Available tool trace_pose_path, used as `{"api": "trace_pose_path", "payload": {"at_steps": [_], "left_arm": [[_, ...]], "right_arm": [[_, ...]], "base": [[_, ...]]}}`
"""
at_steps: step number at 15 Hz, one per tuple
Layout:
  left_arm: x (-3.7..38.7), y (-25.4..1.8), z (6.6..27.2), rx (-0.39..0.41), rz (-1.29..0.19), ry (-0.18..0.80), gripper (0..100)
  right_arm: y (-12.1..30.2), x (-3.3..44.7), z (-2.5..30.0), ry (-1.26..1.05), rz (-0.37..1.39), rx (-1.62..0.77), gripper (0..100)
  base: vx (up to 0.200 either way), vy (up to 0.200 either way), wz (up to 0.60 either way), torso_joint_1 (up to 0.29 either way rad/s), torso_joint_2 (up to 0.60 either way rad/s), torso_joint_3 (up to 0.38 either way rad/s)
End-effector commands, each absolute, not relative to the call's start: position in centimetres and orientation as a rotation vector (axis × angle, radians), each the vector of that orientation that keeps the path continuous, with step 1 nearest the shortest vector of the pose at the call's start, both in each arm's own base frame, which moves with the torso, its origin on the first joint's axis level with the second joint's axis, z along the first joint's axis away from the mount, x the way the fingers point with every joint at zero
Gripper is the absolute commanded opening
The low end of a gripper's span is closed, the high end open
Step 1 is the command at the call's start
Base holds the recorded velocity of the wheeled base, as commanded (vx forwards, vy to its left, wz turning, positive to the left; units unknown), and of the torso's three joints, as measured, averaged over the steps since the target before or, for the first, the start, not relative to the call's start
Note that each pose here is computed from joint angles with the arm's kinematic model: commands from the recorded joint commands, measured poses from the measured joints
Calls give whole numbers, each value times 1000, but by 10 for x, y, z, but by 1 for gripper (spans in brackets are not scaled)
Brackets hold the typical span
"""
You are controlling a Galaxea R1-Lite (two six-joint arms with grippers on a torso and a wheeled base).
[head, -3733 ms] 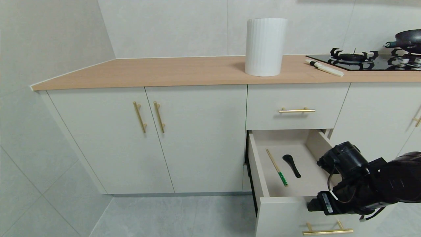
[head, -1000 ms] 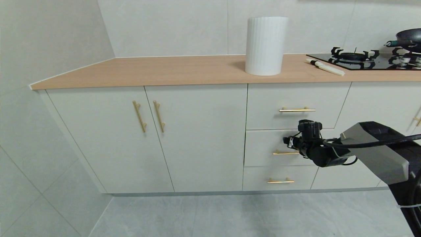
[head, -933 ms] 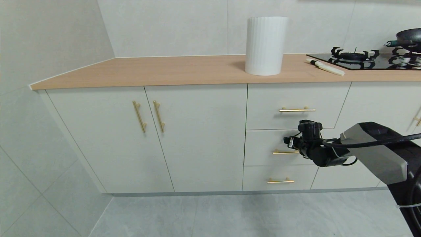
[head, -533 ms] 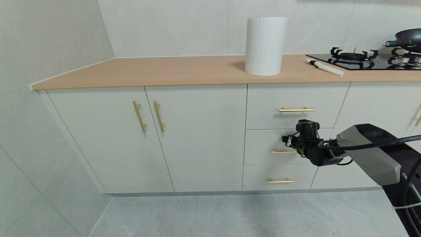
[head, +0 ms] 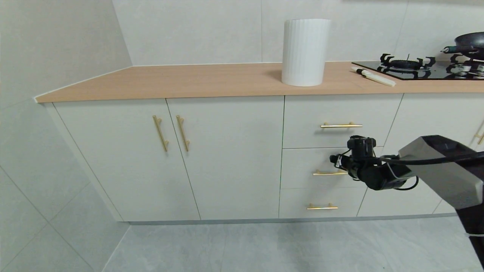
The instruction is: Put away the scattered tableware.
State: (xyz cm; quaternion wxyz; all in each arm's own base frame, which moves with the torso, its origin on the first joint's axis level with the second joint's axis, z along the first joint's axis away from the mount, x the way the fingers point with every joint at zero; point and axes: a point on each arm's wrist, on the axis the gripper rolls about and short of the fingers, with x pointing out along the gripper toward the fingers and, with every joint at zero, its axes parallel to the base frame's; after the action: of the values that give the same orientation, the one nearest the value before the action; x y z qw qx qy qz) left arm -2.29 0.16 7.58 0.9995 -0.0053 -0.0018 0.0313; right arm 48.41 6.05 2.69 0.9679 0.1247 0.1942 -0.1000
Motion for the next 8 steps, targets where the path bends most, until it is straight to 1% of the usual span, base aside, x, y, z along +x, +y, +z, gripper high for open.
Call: {"api": "trace_pose_path", "payload": {"at_steps": [1,3,4,5,6,7,8], "left_arm": [[-23,2,76,-11,63,-3,100],[-23,2,76,-11,63,-3,100],[-23,2,76,-11,63,-3,100],[-23,2,76,-11,64,-5,100],[-23,2,76,-11,64,-3,100],[-23,2,76,-11,63,-5,100],[-23,2,76,-11,63,-3,100]], "right_arm": [[55,430,99,352,-179,258,100],[48,378,153,286,-172,268,100],[42,339,184,228,-164,280,100],[37,301,205,179,-159,285,100],[31,262,222,125,-149,266,100],[28,239,228,96,-143,249,100],[21,195,236,37,-134,205,100]], "base": [[0,0,0,0,0,0],[0,0,0,0,0,0],[0,0,0,0,0,0],[0,0,0,0,0,0],[0,0,0,0,0,0],[0,0,0,0,0,0],[0,0,0,0,0,0]]}}
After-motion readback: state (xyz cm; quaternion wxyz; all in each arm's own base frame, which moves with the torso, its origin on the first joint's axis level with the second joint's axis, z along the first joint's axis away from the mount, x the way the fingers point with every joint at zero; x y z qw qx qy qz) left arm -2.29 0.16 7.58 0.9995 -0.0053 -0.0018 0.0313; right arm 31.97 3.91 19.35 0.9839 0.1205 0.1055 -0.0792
